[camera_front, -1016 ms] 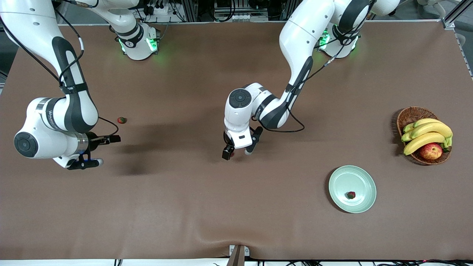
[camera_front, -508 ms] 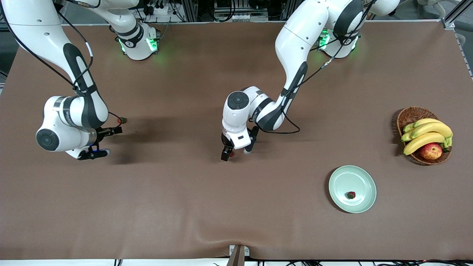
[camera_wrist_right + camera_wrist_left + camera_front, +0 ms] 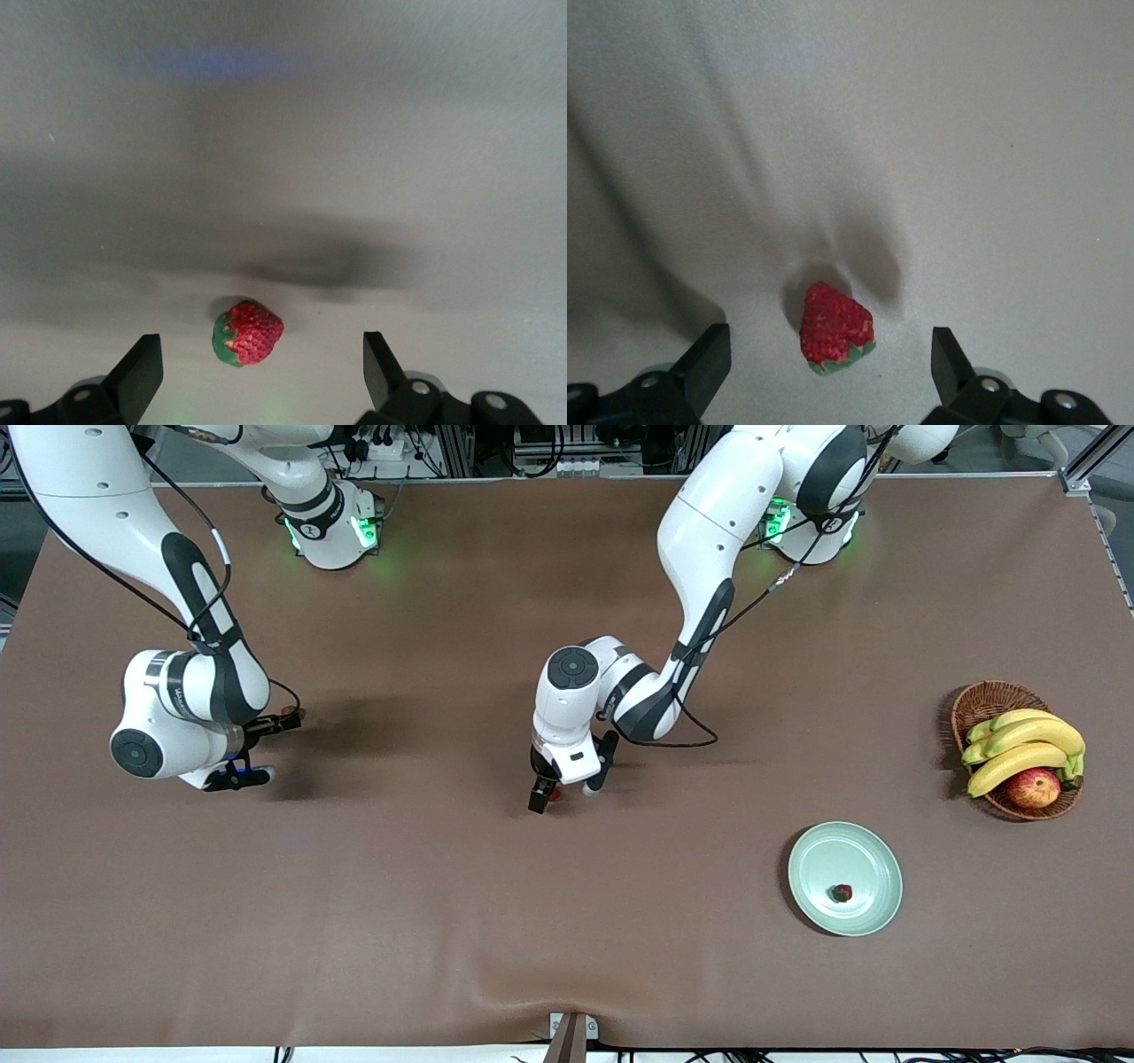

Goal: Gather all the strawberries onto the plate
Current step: 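Grasp the second strawberry with the left gripper while the right reaches the third, then drop the strawberry into the plate with the left gripper while the right grasps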

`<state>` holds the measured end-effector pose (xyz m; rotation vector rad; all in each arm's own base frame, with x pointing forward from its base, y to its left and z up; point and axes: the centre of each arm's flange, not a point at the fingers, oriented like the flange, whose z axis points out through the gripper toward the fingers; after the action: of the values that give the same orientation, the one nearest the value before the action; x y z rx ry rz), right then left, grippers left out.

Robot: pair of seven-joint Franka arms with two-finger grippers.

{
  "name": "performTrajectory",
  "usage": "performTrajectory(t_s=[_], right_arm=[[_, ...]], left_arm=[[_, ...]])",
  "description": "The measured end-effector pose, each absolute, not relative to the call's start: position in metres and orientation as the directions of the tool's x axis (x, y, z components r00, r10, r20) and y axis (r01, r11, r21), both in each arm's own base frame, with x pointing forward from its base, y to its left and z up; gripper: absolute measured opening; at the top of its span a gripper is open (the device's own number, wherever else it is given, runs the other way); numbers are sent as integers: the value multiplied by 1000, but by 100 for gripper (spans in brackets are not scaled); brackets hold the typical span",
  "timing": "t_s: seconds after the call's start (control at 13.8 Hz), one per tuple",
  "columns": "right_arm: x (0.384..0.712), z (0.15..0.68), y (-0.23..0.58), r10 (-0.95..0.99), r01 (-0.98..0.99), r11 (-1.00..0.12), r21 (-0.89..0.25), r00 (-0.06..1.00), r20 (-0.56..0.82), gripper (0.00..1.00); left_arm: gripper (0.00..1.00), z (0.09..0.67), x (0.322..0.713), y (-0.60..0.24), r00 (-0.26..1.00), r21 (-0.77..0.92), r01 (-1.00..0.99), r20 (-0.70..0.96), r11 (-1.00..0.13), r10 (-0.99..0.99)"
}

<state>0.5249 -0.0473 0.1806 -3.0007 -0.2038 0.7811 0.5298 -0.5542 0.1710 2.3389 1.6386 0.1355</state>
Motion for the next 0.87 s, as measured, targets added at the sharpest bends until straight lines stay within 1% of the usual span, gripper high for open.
performTrajectory(t_s=[0.15, 0.22, 0.36, 0.51, 0.58, 0.65, 0.87], right_arm=[[518, 175, -47, 135, 116, -991, -69, 856, -499, 100], [515, 173, -47, 135, 115, -991, -71, 853, -505, 100], [512, 171, -47, 135, 115, -991, -72, 850, -510, 100], [510, 169, -47, 135, 114, -991, -72, 848, -513, 100], [510, 169, -47, 135, 114, -991, -73, 847, -514, 100], [509, 168, -47, 135, 114, -991, -73, 846, -516, 100], [508, 164, -46, 136, 114, -991, -74, 843, -520, 94]], left_arm=[[100, 170, 530, -554, 352, 286, 905, -85, -315, 932], [94, 170, 531, -554, 351, 287, 905, -85, -314, 933], [68, 171, 531, -554, 350, 288, 905, -86, -314, 933], [47, 171, 532, -553, 349, 289, 905, -86, -312, 933], [38, 172, 533, -553, 348, 290, 905, -86, -310, 934], [32, 174, 534, -553, 347, 294, 905, -87, -309, 934], [32, 186, 546, -549, 336, 310, 903, -76, -298, 939]])
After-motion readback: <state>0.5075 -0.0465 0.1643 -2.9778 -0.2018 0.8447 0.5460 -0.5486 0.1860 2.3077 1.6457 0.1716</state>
